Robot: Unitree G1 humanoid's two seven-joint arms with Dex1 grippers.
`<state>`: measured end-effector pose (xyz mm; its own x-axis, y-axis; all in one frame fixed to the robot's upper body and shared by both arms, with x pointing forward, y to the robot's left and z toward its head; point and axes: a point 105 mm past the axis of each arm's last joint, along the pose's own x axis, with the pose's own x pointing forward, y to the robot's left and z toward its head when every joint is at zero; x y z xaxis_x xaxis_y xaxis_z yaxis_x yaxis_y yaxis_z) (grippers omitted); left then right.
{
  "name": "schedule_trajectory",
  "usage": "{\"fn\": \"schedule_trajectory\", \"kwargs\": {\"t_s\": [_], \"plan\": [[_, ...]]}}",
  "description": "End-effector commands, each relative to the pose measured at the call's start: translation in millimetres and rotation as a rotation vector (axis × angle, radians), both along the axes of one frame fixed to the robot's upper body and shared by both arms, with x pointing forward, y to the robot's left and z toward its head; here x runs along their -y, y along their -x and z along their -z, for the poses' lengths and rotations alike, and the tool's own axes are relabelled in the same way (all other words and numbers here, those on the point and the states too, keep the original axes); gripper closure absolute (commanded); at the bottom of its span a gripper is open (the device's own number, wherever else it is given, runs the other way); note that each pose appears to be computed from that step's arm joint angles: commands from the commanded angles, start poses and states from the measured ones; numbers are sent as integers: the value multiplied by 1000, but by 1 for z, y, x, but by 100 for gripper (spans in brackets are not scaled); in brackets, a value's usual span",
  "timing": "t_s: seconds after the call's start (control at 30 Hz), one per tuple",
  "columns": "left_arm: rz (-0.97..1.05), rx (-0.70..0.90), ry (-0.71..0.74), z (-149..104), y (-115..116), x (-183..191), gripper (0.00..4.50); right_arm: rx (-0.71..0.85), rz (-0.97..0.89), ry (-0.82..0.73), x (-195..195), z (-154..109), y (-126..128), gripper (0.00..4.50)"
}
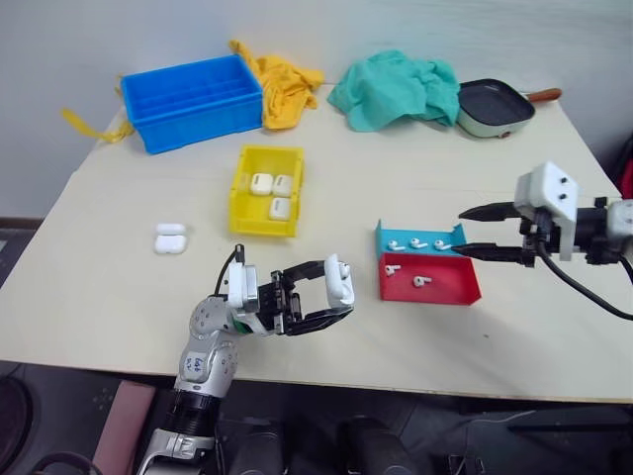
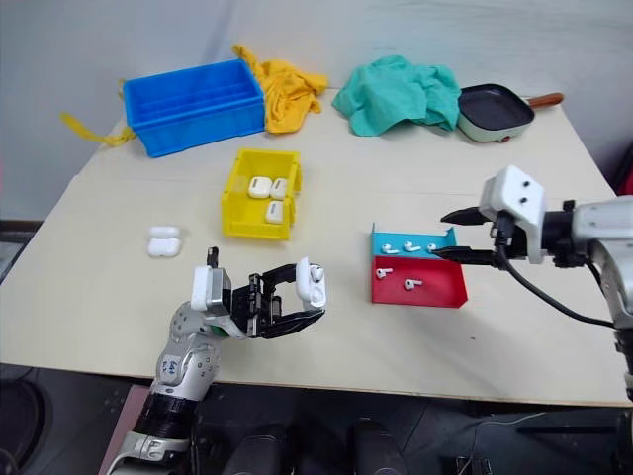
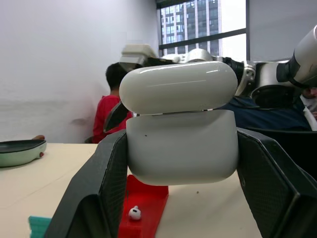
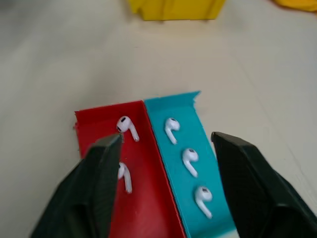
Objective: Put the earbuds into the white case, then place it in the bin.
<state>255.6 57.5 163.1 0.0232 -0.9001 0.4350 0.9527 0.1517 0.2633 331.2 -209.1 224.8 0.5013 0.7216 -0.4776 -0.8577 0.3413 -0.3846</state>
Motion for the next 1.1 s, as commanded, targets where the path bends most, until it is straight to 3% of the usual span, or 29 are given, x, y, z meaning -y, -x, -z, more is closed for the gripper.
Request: {"fn": "schedule_trajectory", "kwargs": {"t_s": [0.03, 0.37, 0.67, 1.1], "plan": [[14, 47, 10, -10, 6, 5, 172, -35, 55, 179, 7, 8, -26, 221], [-16, 44, 9, -9, 6, 3, 172, -80, 17, 447, 3, 18, -70, 221], [-44, 49, 10, -10, 8, 3, 172, -135, -33, 602, 6, 36, -75, 221], [-55, 52, -7, -8, 9, 2, 172, -156, -73, 655, 4, 53, -75, 221]]}}
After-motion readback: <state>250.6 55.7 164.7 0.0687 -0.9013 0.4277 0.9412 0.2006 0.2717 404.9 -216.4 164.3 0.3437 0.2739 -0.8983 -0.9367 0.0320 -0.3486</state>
